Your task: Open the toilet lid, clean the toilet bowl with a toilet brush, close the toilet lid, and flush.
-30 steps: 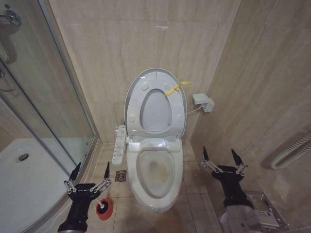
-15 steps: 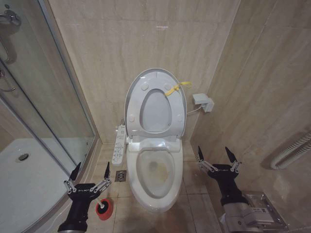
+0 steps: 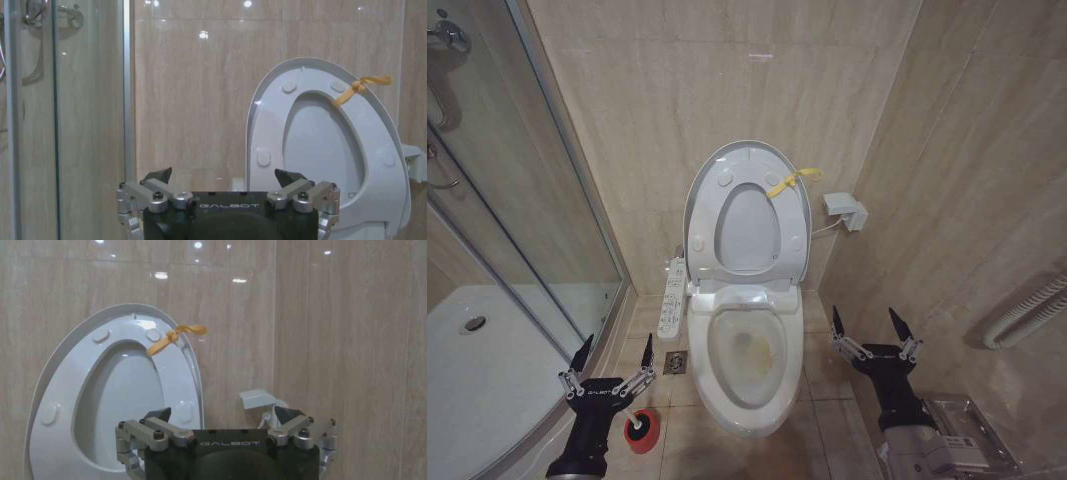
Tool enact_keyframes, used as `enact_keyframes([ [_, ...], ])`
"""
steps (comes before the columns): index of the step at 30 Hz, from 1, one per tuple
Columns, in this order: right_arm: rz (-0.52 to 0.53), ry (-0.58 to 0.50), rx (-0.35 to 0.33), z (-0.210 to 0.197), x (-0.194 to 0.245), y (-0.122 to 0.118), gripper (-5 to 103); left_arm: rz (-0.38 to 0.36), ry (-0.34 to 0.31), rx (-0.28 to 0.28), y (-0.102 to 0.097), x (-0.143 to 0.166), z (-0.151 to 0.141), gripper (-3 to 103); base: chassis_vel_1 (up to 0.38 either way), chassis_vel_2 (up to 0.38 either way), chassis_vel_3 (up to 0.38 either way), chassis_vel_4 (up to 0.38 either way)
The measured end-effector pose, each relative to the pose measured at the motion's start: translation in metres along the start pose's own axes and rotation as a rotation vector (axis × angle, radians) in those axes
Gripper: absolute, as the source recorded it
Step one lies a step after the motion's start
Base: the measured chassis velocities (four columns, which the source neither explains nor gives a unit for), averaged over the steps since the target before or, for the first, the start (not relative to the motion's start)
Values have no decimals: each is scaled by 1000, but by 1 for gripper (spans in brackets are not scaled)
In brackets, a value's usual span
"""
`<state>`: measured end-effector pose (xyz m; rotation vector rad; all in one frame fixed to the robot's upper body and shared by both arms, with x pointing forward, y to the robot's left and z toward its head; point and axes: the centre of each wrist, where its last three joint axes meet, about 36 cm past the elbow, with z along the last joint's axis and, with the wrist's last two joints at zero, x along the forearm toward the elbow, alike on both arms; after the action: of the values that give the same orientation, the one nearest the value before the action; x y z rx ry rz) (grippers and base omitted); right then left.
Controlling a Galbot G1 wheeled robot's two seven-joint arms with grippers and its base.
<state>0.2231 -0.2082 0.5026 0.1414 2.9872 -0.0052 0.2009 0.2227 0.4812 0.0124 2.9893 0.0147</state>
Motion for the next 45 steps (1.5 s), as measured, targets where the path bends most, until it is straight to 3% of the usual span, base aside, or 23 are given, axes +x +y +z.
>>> enact_keyframes([
  [45,1,2,1,1,0,0,100,0,0,0,0,0,0,100,0,0,0,0],
])
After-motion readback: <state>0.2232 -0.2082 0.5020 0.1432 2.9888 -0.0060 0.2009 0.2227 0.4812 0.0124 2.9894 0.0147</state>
